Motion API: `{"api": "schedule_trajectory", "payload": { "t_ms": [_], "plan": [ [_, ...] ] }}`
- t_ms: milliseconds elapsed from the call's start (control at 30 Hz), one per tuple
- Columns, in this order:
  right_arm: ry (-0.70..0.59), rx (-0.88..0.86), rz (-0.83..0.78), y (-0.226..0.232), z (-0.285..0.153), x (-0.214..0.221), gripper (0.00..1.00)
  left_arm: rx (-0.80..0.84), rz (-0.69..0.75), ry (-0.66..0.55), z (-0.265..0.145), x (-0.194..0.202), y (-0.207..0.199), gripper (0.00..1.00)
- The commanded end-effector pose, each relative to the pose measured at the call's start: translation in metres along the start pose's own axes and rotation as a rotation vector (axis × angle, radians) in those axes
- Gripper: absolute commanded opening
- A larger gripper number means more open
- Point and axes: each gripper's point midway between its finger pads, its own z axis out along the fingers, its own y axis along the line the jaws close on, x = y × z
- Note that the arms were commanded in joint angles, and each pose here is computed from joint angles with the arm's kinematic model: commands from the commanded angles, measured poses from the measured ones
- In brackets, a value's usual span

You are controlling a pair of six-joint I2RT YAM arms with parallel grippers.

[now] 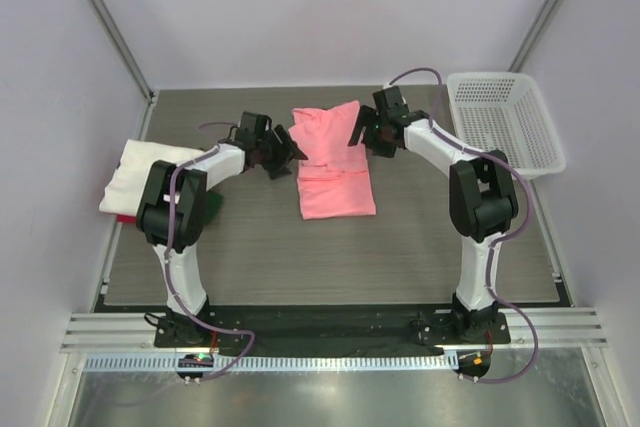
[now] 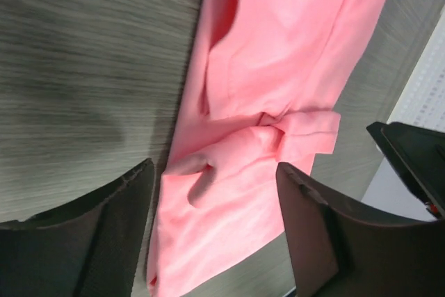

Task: Fold and stack the t-shirts
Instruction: Fold the tshirt

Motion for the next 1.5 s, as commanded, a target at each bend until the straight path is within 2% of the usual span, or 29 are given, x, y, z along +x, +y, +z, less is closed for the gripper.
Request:
{"api": "schedule_trajectory", "payload": {
  "t_ms": [0, 67, 100, 133, 200, 400, 567, 767, 900, 1067, 1167, 1200, 1267, 1333, 1400, 1467],
  "plan": [
    [-0.097, -0.056, -0.005, 0.009, -0.031, -0.016, 0.79, 0.036, 0.047, -0.057, -0.017, -0.008, -0.010, 0.74],
    [-0.100, -0.050, -0.005, 0.001, -0.042, -0.006, 0.75, 0.013, 0.047, -0.056, -0.026, 0.001, 0.001, 0.75],
    [-0.060, -0.024, -0.005, -0.014, -0.039, 0.015, 0.73, 0.006, 0.044, -0.050, -0.030, 0.007, 0.005, 0.75],
    [-0.078, -0.059, -0.006, -0.009, -0.053, 0.015, 0.70, -0.004, 0.042, -0.040, -0.038, 0.020, 0.014, 0.75],
    [-0.016, -0.057, -0.004, -0.025, -0.053, 0.046, 0.65, -0.009, 0.042, -0.018, -0.044, 0.036, 0.021, 0.75],
    [0.090, -0.131, 0.030, -0.038, -0.063, 0.102, 0.52, 0.016, 0.058, 0.054, -0.056, 0.091, 0.023, 0.70],
    [0.140, -0.165, 0.066, -0.038, -0.058, 0.122, 0.45, 0.022, 0.038, 0.090, -0.048, 0.106, 0.029, 0.61],
    [0.160, -0.146, 0.098, -0.048, -0.050, 0.135, 0.44, -0.013, 0.017, 0.081, -0.044, 0.112, 0.047, 0.58],
    [0.187, -0.156, 0.110, -0.048, -0.045, 0.142, 0.42, 0.000, 0.006, 0.106, -0.038, 0.118, 0.048, 0.52],
    [0.192, -0.157, 0.106, -0.048, -0.045, 0.144, 0.33, -0.012, -0.012, 0.105, -0.033, 0.121, 0.057, 0.48],
    [0.198, -0.165, 0.106, -0.046, -0.045, 0.144, 0.27, 0.003, -0.026, 0.120, -0.028, 0.124, 0.056, 0.40],
    [0.201, -0.164, 0.105, -0.047, -0.044, 0.145, 0.25, -0.001, -0.030, 0.121, -0.026, 0.124, 0.058, 0.34],
    [0.203, -0.170, 0.101, -0.046, -0.045, 0.145, 0.11, -0.024, -0.040, 0.123, -0.024, 0.129, 0.067, 0.24],
    [0.205, -0.169, 0.097, -0.046, -0.046, 0.146, 0.01, -0.015, -0.041, 0.101, -0.025, 0.126, 0.067, 0.10],
    [0.198, -0.173, 0.094, -0.045, -0.051, 0.144, 0.01, -0.008, -0.040, 0.098, -0.027, 0.128, 0.068, 0.00],
    [0.195, -0.181, 0.094, -0.043, -0.057, 0.143, 0.01, 0.007, -0.038, 0.100, -0.032, 0.128, 0.064, 0.00]
  ]
}}
